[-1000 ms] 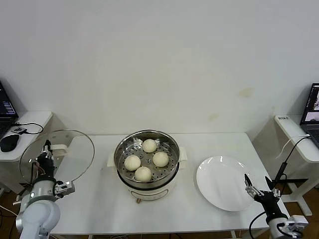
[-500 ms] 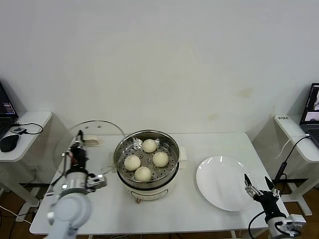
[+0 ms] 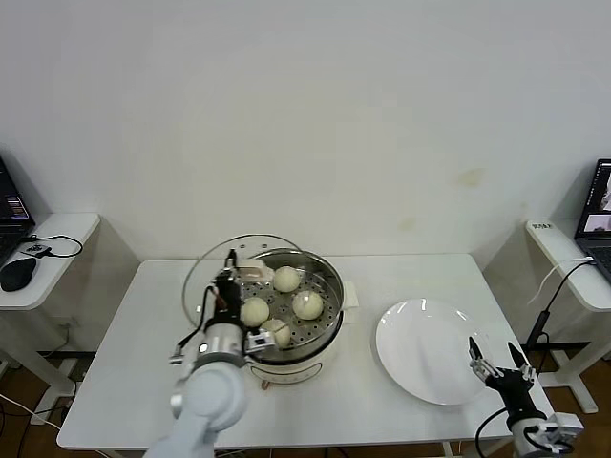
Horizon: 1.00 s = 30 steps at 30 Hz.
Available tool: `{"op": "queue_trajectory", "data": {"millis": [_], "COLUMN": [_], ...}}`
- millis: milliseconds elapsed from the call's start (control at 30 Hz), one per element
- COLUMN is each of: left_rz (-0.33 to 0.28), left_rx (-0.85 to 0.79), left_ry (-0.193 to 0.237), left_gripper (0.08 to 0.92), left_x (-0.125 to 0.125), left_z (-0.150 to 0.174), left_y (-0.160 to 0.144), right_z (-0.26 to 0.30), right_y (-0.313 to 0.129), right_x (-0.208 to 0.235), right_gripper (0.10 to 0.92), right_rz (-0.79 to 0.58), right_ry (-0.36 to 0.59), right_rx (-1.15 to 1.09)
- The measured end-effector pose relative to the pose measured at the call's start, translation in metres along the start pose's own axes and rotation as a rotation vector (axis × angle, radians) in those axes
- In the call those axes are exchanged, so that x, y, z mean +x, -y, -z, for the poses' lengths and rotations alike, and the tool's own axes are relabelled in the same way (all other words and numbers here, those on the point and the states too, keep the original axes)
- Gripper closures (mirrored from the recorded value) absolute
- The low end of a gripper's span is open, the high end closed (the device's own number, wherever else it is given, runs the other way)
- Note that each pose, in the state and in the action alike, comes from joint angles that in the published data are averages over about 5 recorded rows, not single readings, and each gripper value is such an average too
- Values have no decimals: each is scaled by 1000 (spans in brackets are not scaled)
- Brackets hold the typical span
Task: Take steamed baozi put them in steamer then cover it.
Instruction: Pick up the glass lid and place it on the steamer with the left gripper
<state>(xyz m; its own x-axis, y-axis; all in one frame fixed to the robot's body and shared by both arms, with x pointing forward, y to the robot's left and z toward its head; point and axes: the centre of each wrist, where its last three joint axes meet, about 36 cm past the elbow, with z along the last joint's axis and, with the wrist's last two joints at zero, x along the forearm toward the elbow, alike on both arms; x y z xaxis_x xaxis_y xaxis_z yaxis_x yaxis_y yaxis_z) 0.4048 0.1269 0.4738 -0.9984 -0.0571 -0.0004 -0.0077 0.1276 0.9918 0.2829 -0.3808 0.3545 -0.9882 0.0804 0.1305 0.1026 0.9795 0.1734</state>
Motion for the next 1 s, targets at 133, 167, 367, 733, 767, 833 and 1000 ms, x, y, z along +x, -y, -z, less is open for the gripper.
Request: {"op": "queue_trajectory", "data": {"millis": [133,167,367,733,767,833,1000], "left_rz": [-11,-14,-35,-55,-56,-58,-61], "left_rx": [18,21,23,-33,-37,-44,-58], "left_ry": [28,32,36,20,19,17,12], "left_gripper": [853,853,853,853,853,853,853], "left_x": [-5,-6,-12,-16,-16,-16,-16], "left_z": [20,24,40,45,46,47,49], "left_y": [3,4,14,31,32,34,38], "right_z": [0,0,0,-1,-1,0,1], "right_y": [2,2,4,8,8,9,11], "right_x": [-1,-2,-2,-2,-2,-2,-1], "right_gripper": [200,200,200,200,200,200,200], "right_rz": [-4,-4,-8,-14,-15,-16,-18], "right_ry": [2,2,4,5,6,7,8], "right_rx": [1,1,0,1,1,2,4]}}
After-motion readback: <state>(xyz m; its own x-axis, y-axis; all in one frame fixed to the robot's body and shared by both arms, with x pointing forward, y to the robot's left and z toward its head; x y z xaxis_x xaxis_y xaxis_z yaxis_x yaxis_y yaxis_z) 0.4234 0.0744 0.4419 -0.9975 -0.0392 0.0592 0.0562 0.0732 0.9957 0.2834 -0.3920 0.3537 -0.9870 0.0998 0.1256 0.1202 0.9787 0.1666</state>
